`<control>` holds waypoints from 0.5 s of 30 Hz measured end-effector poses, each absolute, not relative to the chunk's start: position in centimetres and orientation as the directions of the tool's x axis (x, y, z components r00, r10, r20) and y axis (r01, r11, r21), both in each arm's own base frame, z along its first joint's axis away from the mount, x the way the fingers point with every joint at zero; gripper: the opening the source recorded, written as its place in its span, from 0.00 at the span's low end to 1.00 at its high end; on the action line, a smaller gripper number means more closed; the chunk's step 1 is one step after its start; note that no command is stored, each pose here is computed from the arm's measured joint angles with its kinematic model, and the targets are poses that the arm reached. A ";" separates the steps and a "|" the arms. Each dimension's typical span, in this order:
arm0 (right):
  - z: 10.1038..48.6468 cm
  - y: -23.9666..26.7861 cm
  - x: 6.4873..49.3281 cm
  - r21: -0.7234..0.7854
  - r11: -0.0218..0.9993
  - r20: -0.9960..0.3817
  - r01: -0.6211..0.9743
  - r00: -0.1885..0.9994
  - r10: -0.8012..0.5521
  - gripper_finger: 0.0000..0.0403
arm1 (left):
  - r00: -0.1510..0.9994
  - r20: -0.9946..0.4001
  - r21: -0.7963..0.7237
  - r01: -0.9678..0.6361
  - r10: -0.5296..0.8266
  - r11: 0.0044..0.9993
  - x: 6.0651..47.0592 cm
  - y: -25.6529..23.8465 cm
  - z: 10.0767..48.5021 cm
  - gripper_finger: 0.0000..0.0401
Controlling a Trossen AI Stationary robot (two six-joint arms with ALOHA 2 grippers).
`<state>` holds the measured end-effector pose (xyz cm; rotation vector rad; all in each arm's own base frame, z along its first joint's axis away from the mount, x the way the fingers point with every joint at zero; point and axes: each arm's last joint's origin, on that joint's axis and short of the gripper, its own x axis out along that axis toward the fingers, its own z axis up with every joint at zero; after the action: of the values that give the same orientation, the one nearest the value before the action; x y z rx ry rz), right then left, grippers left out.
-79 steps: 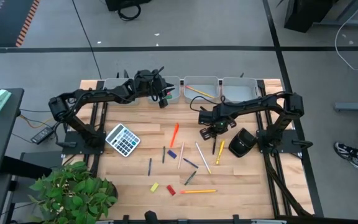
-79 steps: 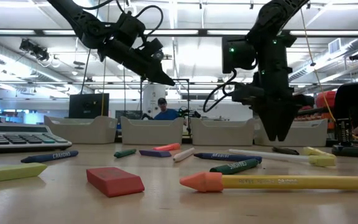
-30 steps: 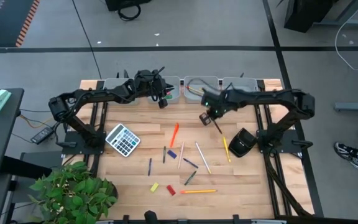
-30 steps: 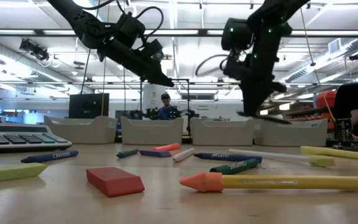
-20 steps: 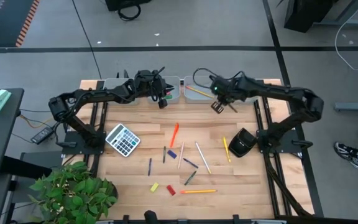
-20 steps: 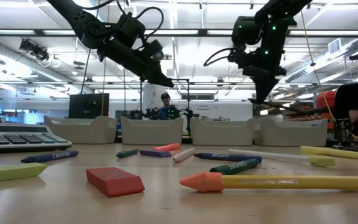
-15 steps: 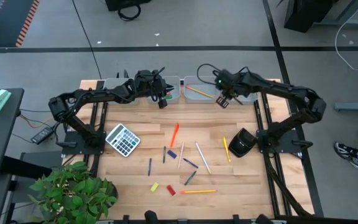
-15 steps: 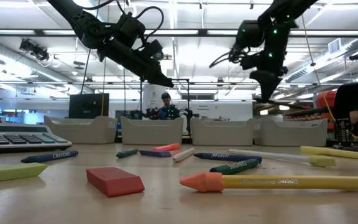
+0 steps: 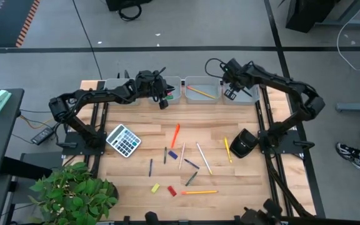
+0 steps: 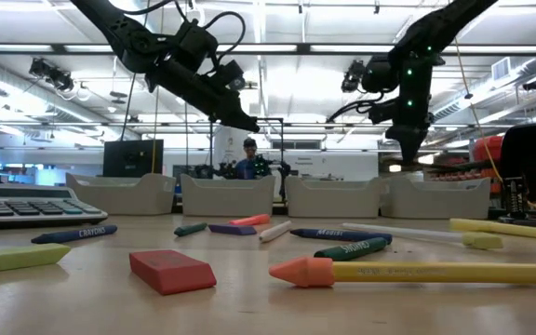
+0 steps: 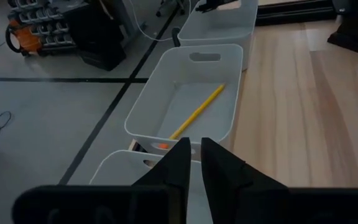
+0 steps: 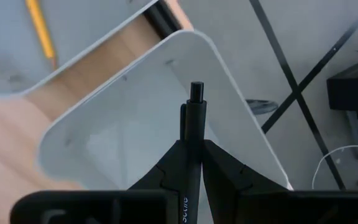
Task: Sort crayons/erasers/pens/pencils in bins
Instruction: Put the black pen into the gray bin
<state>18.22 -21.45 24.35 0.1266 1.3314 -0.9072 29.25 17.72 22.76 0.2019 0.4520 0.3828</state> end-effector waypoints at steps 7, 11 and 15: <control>24.0 -22.0 17.8 -0.359 0.668 -0.881 0.652 0.000 -0.473 0.13 | 0.828 -0.383 0.265 -0.326 0.409 0.907 29.3 17.7 22.8 0.12; 24.0 -22.2 17.6 -0.359 0.648 -0.877 0.672 -0.005 -0.480 0.15 | 0.822 -0.357 0.280 -0.358 0.443 0.891 29.3 17.9 23.0 0.12; 24.0 -22.3 17.4 -0.358 0.640 -0.877 0.680 -0.010 -0.480 0.21 | 0.816 -0.322 0.250 -0.415 0.479 0.875 29.3 18.1 23.4 0.14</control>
<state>17.43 -22.33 24.01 0.1931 1.2856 -0.9262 29.34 18.05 23.38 0.1718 0.3882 0.4788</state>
